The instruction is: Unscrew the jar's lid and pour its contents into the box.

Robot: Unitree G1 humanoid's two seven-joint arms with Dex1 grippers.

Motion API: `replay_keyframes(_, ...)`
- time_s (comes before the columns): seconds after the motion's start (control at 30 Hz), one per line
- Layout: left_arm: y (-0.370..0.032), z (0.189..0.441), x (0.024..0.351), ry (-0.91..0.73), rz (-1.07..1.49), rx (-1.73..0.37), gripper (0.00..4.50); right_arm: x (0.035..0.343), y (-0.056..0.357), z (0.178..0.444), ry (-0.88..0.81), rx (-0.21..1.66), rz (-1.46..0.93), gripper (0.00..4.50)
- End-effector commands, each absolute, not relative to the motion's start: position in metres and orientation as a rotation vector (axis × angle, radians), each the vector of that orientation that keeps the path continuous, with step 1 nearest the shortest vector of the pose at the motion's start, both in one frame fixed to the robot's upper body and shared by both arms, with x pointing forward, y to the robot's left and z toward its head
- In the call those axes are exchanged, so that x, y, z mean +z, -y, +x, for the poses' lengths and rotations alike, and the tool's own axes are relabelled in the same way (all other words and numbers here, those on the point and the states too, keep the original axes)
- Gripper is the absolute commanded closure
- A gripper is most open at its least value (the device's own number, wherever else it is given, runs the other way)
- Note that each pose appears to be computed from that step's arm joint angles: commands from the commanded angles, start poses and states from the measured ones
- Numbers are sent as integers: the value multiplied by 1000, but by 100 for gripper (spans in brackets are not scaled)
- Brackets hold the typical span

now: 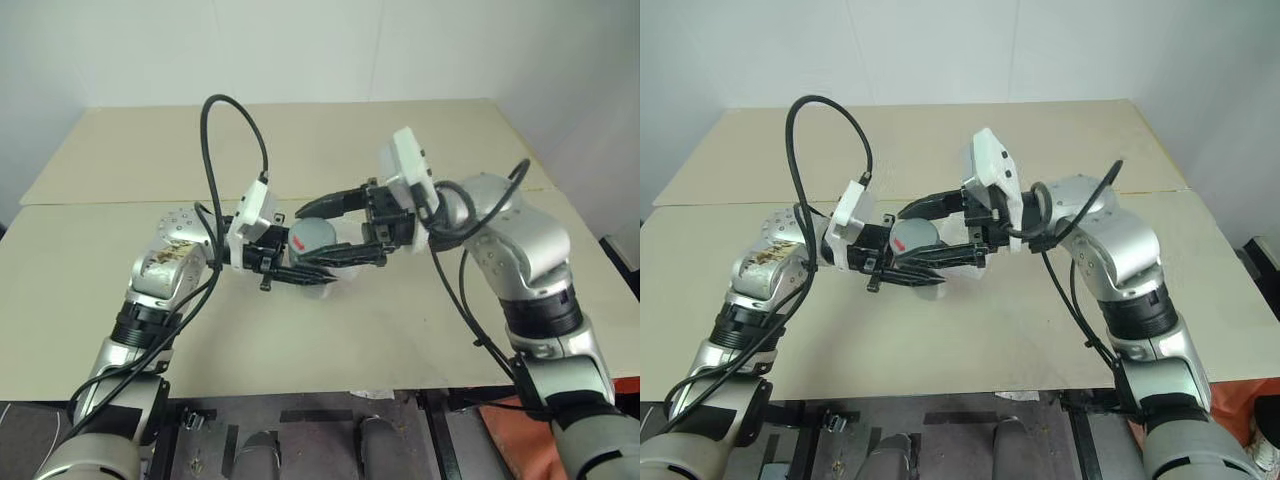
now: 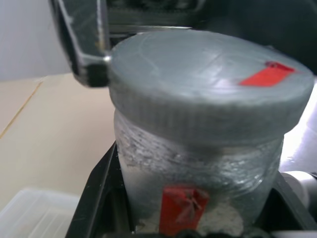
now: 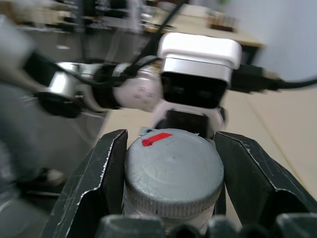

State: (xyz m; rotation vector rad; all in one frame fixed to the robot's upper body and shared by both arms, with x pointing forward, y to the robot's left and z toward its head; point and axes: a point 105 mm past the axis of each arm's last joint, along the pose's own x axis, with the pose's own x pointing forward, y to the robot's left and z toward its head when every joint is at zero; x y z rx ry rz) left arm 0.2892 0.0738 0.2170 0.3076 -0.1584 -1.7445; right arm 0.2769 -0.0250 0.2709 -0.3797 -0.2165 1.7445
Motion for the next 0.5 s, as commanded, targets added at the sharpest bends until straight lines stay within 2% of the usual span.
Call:
replay_keyframes(0.03,-82,276,240,269,347,-1806,257,270,31,290,210,1784,-425,178)
replay_keyframes(0.13,-81,282,241,277,331,-1753,257,270,26,302,230,1699,-453,178)
replay_keyframes(0.2,-83,284,241,269,307,-1731,257,270,28,306,229,1648,-447,105)
replay_keyframes(0.3,-87,288,236,242,299,-1693,257,272,35,304,252,1587,-424,17)
replay_keyframes(0.33,-89,290,234,232,296,-1674,257,273,41,303,263,1553,-414,1)
replay_keyframes(0.5,-97,303,229,190,269,-1579,257,276,61,298,279,1404,-371,1)
